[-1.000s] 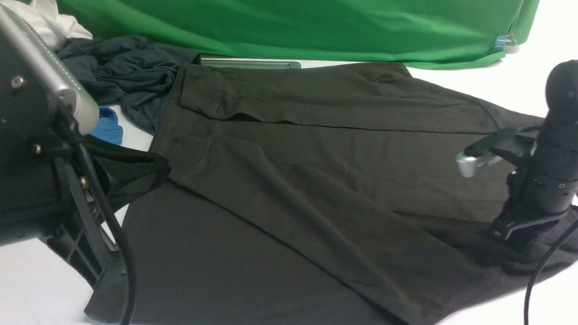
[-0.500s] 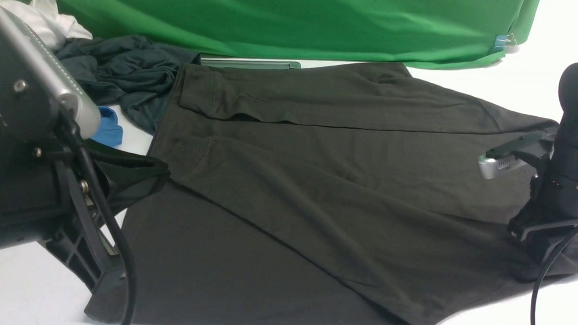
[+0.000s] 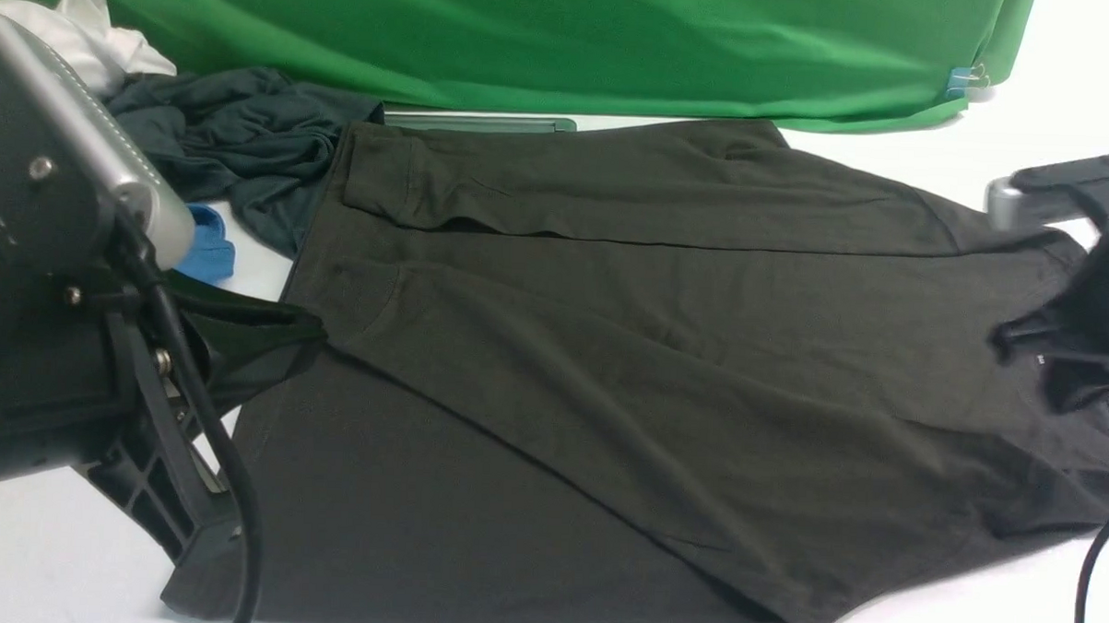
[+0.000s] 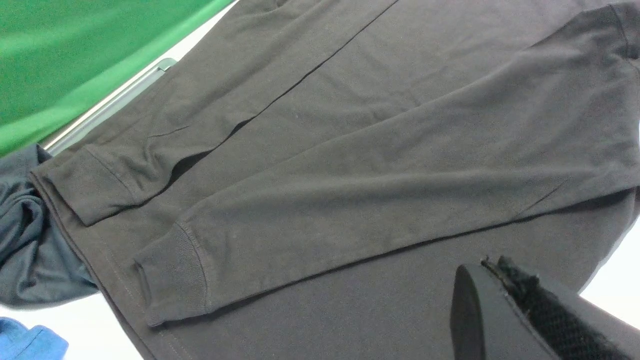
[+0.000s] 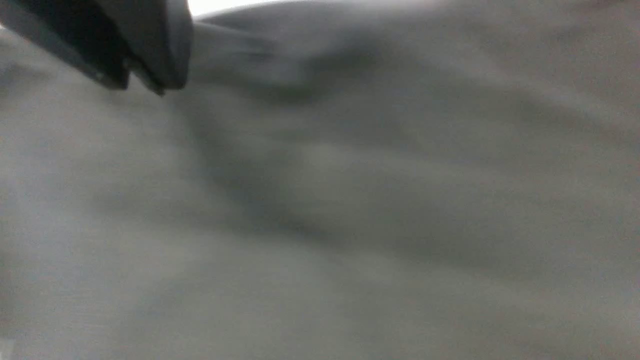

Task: Fold a long-sleeved shirt on a white desktop.
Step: 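Grab the top left corner of the dark shirt with the left gripper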

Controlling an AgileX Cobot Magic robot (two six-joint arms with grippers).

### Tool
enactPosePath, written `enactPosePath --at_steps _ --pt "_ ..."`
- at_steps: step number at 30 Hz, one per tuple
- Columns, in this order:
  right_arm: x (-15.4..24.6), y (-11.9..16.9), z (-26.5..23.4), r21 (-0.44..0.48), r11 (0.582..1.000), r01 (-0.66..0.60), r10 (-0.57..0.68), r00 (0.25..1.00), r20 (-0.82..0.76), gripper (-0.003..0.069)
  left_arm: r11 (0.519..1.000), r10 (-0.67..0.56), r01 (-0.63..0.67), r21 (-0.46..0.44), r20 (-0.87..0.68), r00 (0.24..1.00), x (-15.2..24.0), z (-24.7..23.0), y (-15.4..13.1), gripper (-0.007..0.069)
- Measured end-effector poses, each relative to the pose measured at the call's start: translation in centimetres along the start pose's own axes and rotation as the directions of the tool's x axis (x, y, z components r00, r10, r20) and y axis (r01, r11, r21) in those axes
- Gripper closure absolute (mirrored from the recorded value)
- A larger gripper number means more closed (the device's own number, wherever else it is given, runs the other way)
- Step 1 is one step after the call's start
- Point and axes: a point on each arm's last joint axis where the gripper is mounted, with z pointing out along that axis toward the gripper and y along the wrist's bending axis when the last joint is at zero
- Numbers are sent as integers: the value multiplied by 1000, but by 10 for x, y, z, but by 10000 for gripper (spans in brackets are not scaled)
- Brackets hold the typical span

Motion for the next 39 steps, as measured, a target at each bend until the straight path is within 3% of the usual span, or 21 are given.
enactPosePath --at_steps 3,7,10,14,18,20,24,28,34,39 --pt "6 4 27 -45 999 14 -17 998 -54 608 1000 -4 4 1 -1 1000 0 0 0 608" --pt "13 -17 58 60 998 17 -10 993 -119 613 999 -36 36 6 -17 999 0 5 1 608" --pt "7 -40 59 125 989 -77 84 995 -57 592 994 -106 107 9 -76 991 0 23 5 608" --pt "-8 -47 39 126 984 -125 117 991 63 559 995 -99 102 4 -169 981 -7 54 18 608" --pt "-21 -31 2 96 991 -97 75 975 210 539 992 -126 118 -48 -277 953 -20 103 59 608" --pt "-23 -11 -22 85 996 -32 6 958 288 534 990 -135 116 -81 -299 945 -25 129 94 608" --pt "-15 27 -46 77 992 101 -121 929 348 529 983 -176 148 -111 -320 931 -15 172 154 608" --pt "-8 54 -53 75 977 201 -214 908 359 526 972 -230 194 -135 -344 910 0 204 186 604" --pt "-1 83 -55 78 944 319 -325 876 355 519 956 -291 252 -150 -364 885 22 264 228 484" --pt "3 88 -54 84 929 359 -366 870 330 512 936 -347 293 -197 -359 866 37 311 251 271"
